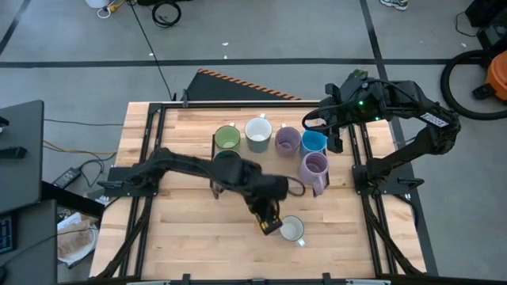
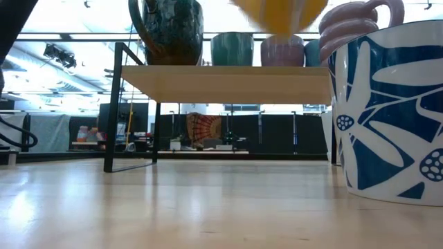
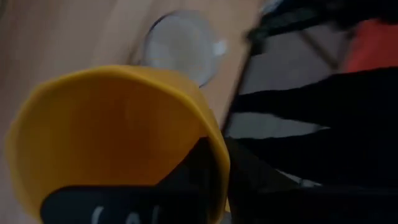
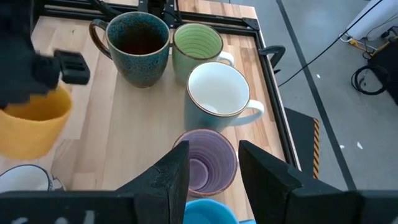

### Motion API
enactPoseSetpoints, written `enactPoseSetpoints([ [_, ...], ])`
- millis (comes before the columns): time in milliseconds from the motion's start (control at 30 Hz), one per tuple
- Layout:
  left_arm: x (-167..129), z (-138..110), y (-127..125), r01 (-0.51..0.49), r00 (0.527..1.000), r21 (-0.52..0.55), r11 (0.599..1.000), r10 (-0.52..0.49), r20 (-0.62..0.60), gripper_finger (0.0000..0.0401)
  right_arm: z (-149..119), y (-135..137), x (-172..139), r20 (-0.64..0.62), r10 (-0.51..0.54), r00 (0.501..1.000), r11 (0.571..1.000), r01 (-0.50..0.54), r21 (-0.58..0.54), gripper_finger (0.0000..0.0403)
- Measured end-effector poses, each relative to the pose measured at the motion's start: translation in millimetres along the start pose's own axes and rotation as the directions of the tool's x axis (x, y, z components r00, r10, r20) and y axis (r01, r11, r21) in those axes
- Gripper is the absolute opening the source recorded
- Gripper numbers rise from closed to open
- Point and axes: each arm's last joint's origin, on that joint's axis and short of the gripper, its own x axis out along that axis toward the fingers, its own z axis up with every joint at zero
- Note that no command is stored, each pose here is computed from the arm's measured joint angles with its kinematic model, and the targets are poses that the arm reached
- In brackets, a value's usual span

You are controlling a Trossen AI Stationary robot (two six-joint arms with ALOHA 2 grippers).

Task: Place coffee mugs
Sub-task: Put the yellow mug on the shelf

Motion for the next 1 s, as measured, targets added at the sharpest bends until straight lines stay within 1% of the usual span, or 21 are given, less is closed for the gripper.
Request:
enactPoseSetpoints([
  [67, -21.5, 6.1, 2.2, 0.072, 0.996, 0.006, 0.997, -0.072, 0.055, 0.0031, -0.1, 0.0, -0.2, 0.0, -0.001, 1.0, 1.0, 0.001, 0.005, 0.0144],
  [133, -37.5, 9.0, 5.5, 0.076, 0.992, 0.0, 0.997, -0.075, 0.098, 0.0031, -0.1, 0.0, -0.2, -0.001, -0.001, 1.0, 1.0, 0.001, 0.007, 0.0144],
  [233, -53.9, 12.7, 14.1, 0.028, 0.988, -0.002, 1.0, -0.027, 0.152, 0.0031, -0.3, 0.0, -0.2, -0.003, 0.0, 1.0, 1.0, 0.0, 0.007, 0.0144],
  [367, -72.8, 18.2, 22.4, -0.037, 0.968, 0.015, 0.999, 0.033, 0.248, 0.0031, -0.4, -0.7, -0.2, -0.005, -0.021, 1.0, 1.0, 0.021, 0.013, 0.0144],
  [567, -91.4, 31.2, 35.5, -0.113, 0.937, 0.067, 0.991, 0.084, 0.34, 0.0031, -0.1, -1.0, -0.1, -0.002, -0.027, 1.0, 0.999, 0.027, 0.024, 0.0144],
  [633, -94.7, 33.6, 42.7, -0.15, 0.935, 0.081, 0.985, 0.115, 0.335, 0.0031, 0.1, -1.1, -0.1, -0.001, -0.028, 1.0, 0.999, 0.028, 0.027, 0.0144],
  [800, -92.7, 33.4, 60.5, -0.236, 0.944, 0.114, 0.965, 0.2, 0.263, 0.0031, 0.0, -1.5, -0.2, -0.003, -0.045, 0.999, 0.998, 0.045, 0.034, 0.0144],
  [867, -91.7, 32.4, 65.5, -0.258, 0.946, 0.12, 0.959, 0.225, 0.233, 0.0031, 0.0, -1.8, -0.2, -0.004, -0.05, 0.999, 0.998, 0.051, 0.035, 0.0144],
  [1000, -92.0, 31.2, 68.3, -0.276, 0.947, 0.151, 0.949, 0.241, 0.213, 0.0031, 0.0, -1.7, -0.2, -0.004, -0.05, 0.999, 0.998, 0.051, 0.038, 0.0144],
])
